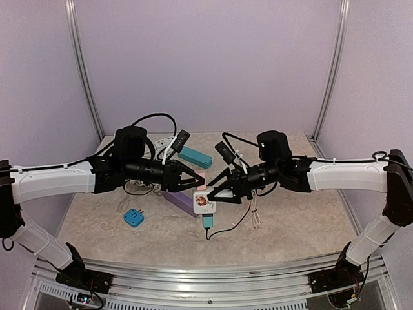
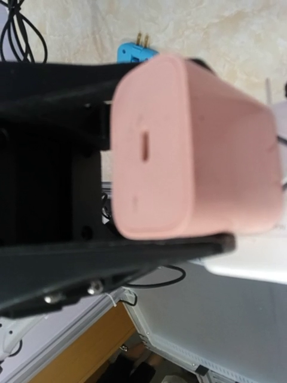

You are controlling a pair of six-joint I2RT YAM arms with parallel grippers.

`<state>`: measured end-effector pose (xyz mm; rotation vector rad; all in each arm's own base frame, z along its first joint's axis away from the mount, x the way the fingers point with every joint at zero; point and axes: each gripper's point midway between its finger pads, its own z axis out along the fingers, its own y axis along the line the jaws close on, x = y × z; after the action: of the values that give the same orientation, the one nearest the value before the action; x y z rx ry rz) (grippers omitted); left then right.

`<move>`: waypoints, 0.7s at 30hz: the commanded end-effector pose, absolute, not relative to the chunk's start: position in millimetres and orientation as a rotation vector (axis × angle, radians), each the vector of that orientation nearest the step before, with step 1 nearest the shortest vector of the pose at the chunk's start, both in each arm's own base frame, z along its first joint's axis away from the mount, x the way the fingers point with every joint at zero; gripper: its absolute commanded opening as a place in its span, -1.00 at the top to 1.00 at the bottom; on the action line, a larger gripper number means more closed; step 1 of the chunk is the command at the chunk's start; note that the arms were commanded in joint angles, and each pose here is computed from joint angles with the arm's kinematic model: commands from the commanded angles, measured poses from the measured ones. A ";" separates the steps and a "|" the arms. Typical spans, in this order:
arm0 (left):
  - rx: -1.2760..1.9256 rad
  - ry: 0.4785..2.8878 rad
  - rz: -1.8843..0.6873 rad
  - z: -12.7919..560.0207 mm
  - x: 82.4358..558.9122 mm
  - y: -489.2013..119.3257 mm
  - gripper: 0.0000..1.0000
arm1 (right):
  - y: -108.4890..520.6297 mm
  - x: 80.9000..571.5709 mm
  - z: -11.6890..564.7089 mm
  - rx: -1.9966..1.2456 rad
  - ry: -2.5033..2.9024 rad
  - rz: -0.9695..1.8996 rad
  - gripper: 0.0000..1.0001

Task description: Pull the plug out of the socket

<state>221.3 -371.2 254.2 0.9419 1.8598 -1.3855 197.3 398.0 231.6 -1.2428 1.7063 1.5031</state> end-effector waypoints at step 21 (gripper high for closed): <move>0.821 2.009 -1.512 237.1 242.4 -352.1 0.73 | 400.7 193.4 232.7 -1.311 1.750 1.342 1.00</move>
<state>221.4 -364.1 246.4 0.9665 1.8941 -1.5282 191.7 404.9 227.5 -1.2992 1.7643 1.4049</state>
